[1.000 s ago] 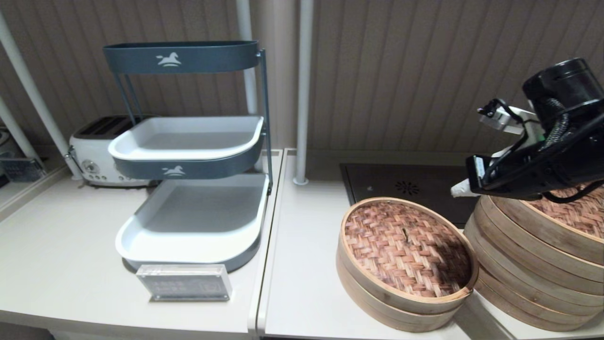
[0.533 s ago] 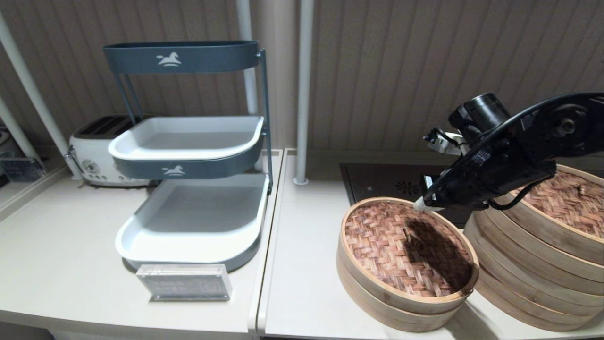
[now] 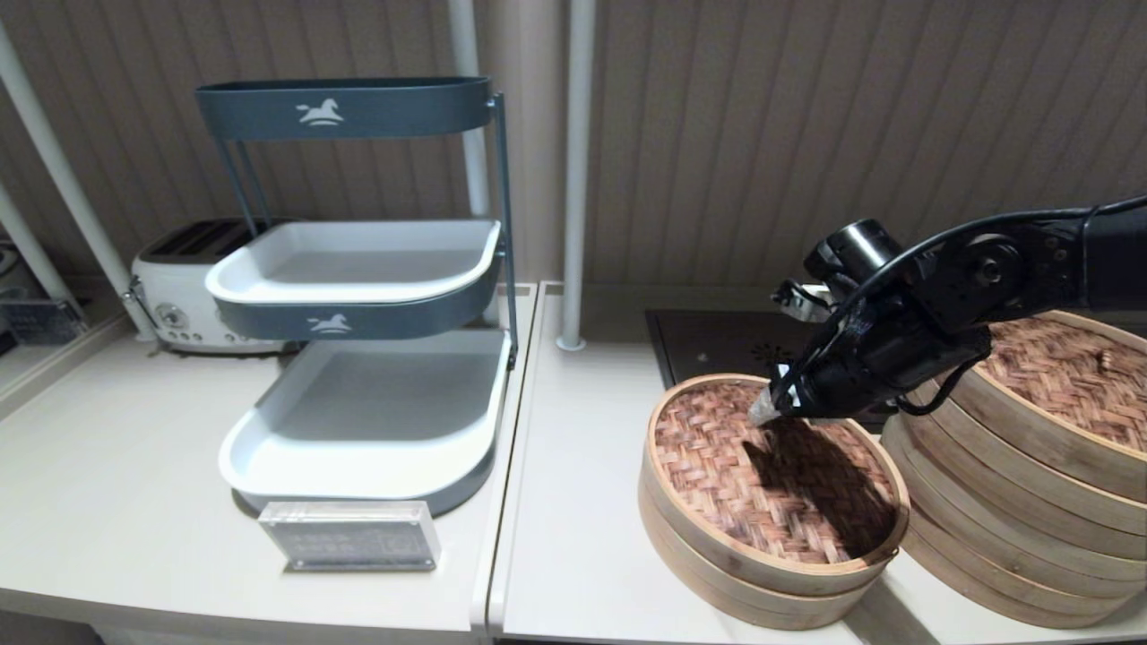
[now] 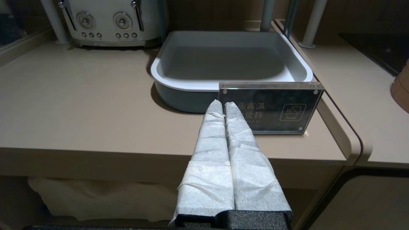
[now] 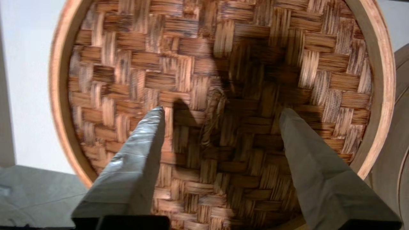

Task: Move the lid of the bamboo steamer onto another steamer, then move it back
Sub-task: Pick up the steamer

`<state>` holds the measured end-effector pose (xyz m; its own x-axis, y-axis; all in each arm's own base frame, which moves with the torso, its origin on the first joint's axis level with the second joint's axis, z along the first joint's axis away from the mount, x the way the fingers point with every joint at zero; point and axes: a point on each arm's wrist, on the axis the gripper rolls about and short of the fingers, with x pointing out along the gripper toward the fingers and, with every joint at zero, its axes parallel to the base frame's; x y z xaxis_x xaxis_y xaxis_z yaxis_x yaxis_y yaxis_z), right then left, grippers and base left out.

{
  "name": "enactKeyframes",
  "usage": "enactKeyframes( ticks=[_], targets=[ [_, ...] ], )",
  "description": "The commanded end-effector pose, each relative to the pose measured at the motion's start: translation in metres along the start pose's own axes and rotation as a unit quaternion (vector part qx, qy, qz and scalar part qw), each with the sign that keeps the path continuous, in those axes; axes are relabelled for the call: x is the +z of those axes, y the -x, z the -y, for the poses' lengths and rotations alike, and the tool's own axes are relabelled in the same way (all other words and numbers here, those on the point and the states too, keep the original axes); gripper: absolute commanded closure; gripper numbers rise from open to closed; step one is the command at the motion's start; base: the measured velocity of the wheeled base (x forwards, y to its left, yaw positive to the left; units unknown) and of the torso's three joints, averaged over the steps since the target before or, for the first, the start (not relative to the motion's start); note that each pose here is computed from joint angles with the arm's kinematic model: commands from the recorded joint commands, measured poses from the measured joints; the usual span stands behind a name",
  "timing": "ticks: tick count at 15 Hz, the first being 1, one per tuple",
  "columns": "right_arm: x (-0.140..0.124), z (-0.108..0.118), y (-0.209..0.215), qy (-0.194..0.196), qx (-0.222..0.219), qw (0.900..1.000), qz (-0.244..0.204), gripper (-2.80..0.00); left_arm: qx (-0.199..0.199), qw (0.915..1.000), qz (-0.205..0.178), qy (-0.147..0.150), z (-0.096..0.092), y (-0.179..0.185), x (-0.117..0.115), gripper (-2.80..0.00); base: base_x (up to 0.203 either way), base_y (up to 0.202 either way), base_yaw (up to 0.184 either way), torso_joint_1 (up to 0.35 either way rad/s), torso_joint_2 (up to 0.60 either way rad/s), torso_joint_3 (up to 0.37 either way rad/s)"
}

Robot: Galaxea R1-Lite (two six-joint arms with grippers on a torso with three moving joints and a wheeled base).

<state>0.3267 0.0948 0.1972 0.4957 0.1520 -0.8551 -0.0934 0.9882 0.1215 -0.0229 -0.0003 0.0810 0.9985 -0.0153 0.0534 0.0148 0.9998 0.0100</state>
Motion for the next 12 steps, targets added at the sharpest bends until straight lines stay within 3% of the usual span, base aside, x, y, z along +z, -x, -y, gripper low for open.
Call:
enactKeyframes(
  ticks=[1,12],
  targets=[
    [0.000,0.000,-0.010,0.000,-0.010,1.000,-0.011,-2.80,0.000,0.9999,-0.014,0.000,0.000,-0.002,-0.008,0.00,0.000,0.000,0.000,0.000,0.00,0.000],
    [-0.004,-0.007,-0.030,0.009,-0.031,0.999,-0.034,-2.80,0.000,0.9999,-0.013,0.000,0.000,-0.002,-0.008,0.00,0.000,0.000,0.000,0.000,0.00,0.000]
  ],
)
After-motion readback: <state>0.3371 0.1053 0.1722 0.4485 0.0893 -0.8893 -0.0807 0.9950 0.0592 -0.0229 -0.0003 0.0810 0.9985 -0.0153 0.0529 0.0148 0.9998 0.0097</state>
